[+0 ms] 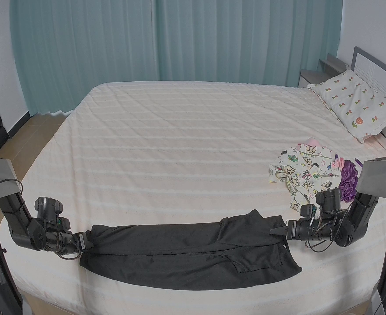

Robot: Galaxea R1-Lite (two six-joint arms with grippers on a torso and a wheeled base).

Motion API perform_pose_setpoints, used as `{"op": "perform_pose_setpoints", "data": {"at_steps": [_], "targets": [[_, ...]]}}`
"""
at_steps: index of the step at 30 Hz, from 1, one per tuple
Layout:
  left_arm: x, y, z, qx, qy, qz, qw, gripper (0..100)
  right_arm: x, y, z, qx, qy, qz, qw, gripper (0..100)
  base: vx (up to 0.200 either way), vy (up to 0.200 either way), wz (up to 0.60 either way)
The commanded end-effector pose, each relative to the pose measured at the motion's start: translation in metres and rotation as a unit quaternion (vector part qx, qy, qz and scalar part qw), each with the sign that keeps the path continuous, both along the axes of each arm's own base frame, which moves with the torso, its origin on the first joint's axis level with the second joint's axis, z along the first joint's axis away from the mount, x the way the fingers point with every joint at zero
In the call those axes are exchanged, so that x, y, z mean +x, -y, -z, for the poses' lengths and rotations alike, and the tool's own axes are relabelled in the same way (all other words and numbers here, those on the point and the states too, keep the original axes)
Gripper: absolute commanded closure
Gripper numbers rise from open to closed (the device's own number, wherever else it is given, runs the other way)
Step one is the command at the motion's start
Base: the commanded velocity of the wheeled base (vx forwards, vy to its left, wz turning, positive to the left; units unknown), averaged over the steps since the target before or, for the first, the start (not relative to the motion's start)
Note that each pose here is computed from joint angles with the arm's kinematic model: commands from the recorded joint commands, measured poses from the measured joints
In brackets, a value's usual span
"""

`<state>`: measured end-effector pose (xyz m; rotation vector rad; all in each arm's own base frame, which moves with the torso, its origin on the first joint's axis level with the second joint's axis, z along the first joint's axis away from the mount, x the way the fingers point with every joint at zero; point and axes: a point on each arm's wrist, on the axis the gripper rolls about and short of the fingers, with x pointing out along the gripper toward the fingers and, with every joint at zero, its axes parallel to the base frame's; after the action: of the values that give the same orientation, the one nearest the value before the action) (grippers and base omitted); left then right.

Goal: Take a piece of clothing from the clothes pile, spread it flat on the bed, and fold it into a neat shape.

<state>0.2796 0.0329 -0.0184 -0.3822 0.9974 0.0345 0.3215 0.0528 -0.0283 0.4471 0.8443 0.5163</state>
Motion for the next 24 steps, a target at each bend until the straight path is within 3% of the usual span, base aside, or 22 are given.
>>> {"op": "perform_pose_setpoints", "data": {"at_steps": [1, 8, 11, 13, 15, 18, 21, 24], "targets": [[-0.008, 0.001, 0.011, 0.001, -0.027, 0.007, 0.9996, 0, -0.007, -0.002, 0.009, -0.004, -0.018, -0.007, 0.9998, 0, 0.0, 0.0, 0.0], [-0.012, -0.003, 0.01, -0.004, -0.025, -0.008, 0.9996, 0, -0.002, 0.003, -0.005, 0.005, 0.005, 0.007, 1.0, 0, 0.0, 0.0, 0.0], [-0.014, -0.01, 0.007, -0.029, -0.018, -0.03, 0.999, 0, 0.002, 0.003, -0.014, 0.013, 0.016, 0.018, 0.9996, 0, 0.0, 0.0, 0.0], [-0.015, -0.021, -0.006, -0.068, 0.006, -0.07, 0.9952, 0, 0.012, 0.002, -0.032, 0.029, 0.057, 0.039, 0.9972, 0, 0.0, 0.0, 0.0], [-0.017, -0.03, -0.017, -0.079, 0.025, -0.099, 0.9917, 0, 0.015, 0.0, -0.038, 0.044, 0.055, 0.06, 0.9957, 0, 0.0, 0.0, 0.0], [-0.016, -0.034, -0.024, -0.083, 0.039, -0.109, 0.9898, 0, 0.016, -0.007, -0.037, 0.052, 0.048, 0.065, 0.9954, 0, 0.0, 0.0, 0.0], [-0.011, -0.034, -0.042, -0.111, 0.065, -0.141, 0.9816, 0, 0.012, -0.029, -0.01, 0.037, 0.013, 0.046, 0.9982, 0, 0.0, 0.0, 0.0], [-0.003, -0.024, -0.045, -0.13, 0.065, -0.148, 0.9781, 0, 0.018, -0.035, -0.001, 0.026, 0.018, 0.055, 0.998, 0, 0.0, 0.0, 0.0]]}}
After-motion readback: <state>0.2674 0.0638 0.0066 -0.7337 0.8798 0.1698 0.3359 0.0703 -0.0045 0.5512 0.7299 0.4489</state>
